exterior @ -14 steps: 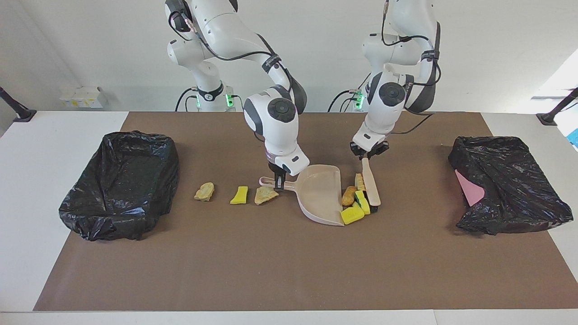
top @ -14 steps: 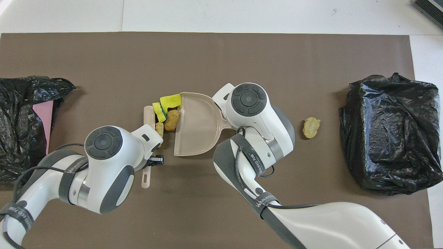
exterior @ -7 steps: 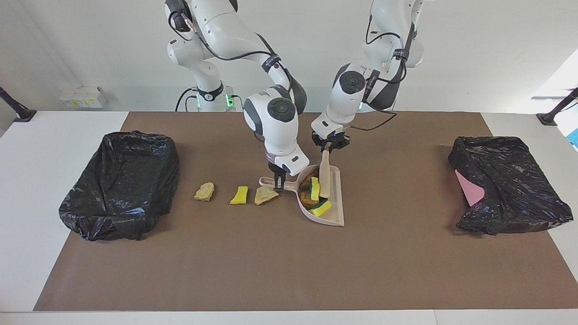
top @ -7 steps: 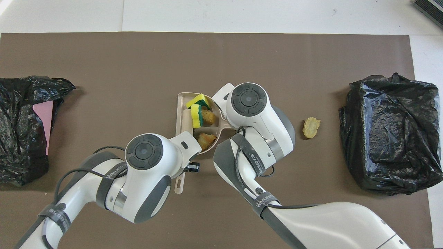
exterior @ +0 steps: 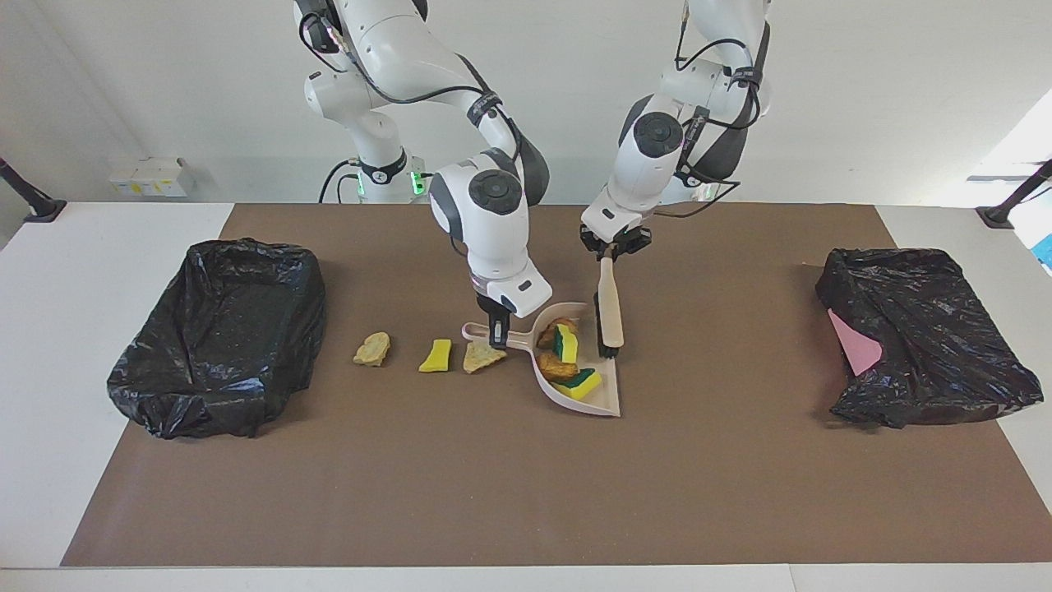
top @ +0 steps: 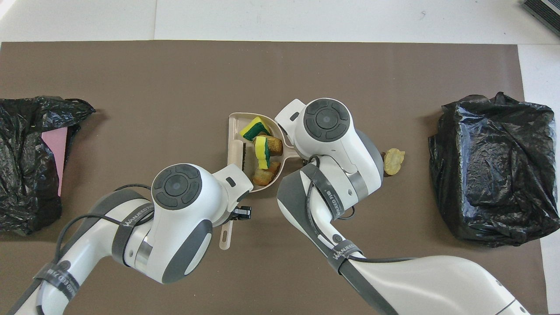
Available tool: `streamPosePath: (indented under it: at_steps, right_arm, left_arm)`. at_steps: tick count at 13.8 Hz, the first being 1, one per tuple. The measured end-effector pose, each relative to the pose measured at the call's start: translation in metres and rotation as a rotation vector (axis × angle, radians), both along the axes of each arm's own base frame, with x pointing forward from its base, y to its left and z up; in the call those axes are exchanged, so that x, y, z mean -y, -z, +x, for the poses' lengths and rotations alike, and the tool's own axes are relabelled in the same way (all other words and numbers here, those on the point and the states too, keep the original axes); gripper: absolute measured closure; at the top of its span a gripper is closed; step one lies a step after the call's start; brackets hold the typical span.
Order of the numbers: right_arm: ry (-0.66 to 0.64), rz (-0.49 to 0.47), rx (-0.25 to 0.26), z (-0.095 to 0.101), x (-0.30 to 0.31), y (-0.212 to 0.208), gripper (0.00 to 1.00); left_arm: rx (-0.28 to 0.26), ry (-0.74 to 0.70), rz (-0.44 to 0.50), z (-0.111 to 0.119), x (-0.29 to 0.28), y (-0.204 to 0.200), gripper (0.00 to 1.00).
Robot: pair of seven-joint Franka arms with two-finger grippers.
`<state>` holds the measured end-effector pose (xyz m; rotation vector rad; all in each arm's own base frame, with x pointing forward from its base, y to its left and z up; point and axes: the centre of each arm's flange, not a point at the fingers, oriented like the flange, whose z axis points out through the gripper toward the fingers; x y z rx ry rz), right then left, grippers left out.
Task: Sweep and dump trash in bin
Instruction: 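Carry the dustpan to the nearer trash bag with the right gripper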
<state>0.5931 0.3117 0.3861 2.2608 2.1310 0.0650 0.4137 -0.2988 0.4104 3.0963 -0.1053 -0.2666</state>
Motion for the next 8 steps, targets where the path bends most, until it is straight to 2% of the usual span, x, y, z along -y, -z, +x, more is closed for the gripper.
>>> streamPosePath:
  at_steps: [4,8]
  right_arm:
    - [-0.007,0.036,0.030,0.006,0.018,-0.030,0.67]
    - [-0.031,0.085,0.035,0.019,0.058,-0.049,0.67]
  left_arm:
    - [0.005,-0.067,0.095,-0.033,0.014,-0.014,0.74]
    - [-0.001,-0.073,0.142,-0.089,0.033,-0.001,0.74]
